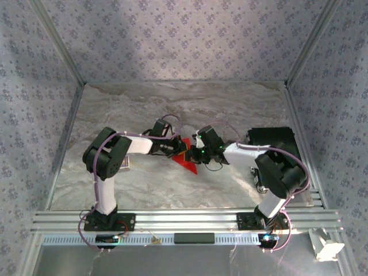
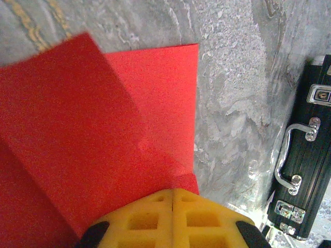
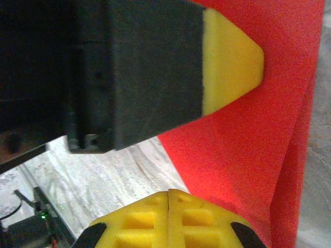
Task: Fold a paper plane with a square sheet of paper (pick it up from the middle)
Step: Fourth fold the wing at the center of the table.
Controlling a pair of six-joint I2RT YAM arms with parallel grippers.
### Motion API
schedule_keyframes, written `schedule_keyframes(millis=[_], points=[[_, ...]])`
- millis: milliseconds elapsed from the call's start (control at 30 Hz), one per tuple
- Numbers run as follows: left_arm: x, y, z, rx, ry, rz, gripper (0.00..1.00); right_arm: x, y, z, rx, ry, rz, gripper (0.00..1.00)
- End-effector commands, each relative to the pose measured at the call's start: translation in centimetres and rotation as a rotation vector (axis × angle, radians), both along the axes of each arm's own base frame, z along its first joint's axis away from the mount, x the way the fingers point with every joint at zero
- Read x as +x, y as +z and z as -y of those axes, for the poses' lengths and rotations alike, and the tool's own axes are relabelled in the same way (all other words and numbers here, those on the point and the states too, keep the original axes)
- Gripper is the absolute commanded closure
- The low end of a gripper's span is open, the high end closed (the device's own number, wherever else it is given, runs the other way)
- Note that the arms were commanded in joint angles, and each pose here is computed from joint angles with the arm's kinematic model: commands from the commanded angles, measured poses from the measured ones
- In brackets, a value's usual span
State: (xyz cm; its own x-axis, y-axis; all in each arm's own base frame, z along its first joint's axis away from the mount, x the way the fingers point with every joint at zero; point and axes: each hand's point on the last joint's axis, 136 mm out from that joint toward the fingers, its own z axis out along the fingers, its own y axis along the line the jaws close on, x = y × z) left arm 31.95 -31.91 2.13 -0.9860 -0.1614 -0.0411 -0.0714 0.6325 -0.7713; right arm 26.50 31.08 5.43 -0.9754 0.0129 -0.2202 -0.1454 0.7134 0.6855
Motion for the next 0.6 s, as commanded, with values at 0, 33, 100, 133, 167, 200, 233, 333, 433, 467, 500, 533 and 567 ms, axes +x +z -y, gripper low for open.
schedule_keyframes(millis=[0,33,100,133,167,200,233,333,433,467,500,533,567], points=[[-1.7,-4.4,-2.6,0.132,0.031,-0.095,1.0,0.4,-0.8,0.1,-0.06,0.0,-0.003,1.0],[-1.7,-4.3,-2.6,0.131,0.03,-0.093,1.0,0.5,-1.1,0.3,-0.07,-0.006,-0.005,1.0],[-1.7,-4.4,-2.6,0.131,0.032,-0.095,1.0,0.6,-1.9,0.8,-0.09,-0.025,-0.022,1.0],[-1.7,-4.3,-2.6,0.13,0.031,-0.095,1.0,0.6,-2.2,1.0,-0.094,-0.034,-0.029,1.0],[-1.7,-4.3,-2.6,0.131,0.031,-0.094,1.0,0.7,-2.6,1.3,-0.095,-0.046,-0.036,1.0],[-1.7,-4.3,-2.6,0.13,0.03,-0.093,1.0,0.6,-2.9,1.4,-0.088,-0.054,-0.045,1.0],[-1.6,-4.3,-2.6,0.13,0.031,-0.092,1.0,0.6,-3.0,1.5,-0.078,-0.058,-0.048,1.0],[-1.6,-4.3,-2.6,0.129,0.03,-0.093,1.0,0.3,-3.7,1.8,-0.058,-0.072,-0.074,1.0],[-1.7,-4.4,-2.6,0.132,0.031,-0.093,1.0,-0.3,-4.4,2.2,-0.042,-0.079,-0.098,1.0],[-1.7,-4.3,-2.6,0.13,0.03,-0.092,1.0,-0.5,-4.7,2.4,-0.042,-0.084,-0.102,1.0],[-1.6,-4.3,-2.6,0.131,0.031,-0.09,1.0,-0.8,-5.0,2.6,-0.042,-0.093,-0.11,1.0],[-1.5,-4.2,-2.6,0.129,0.031,-0.087,1.0,-1.0,-5.3,2.8,-0.038,-0.099,-0.118,1.0],[-1.5,-4.1,-2.6,0.128,0.03,-0.086,1.0,-1.1,-5.5,3.0,-0.034,-0.107,-0.123,1.0]])
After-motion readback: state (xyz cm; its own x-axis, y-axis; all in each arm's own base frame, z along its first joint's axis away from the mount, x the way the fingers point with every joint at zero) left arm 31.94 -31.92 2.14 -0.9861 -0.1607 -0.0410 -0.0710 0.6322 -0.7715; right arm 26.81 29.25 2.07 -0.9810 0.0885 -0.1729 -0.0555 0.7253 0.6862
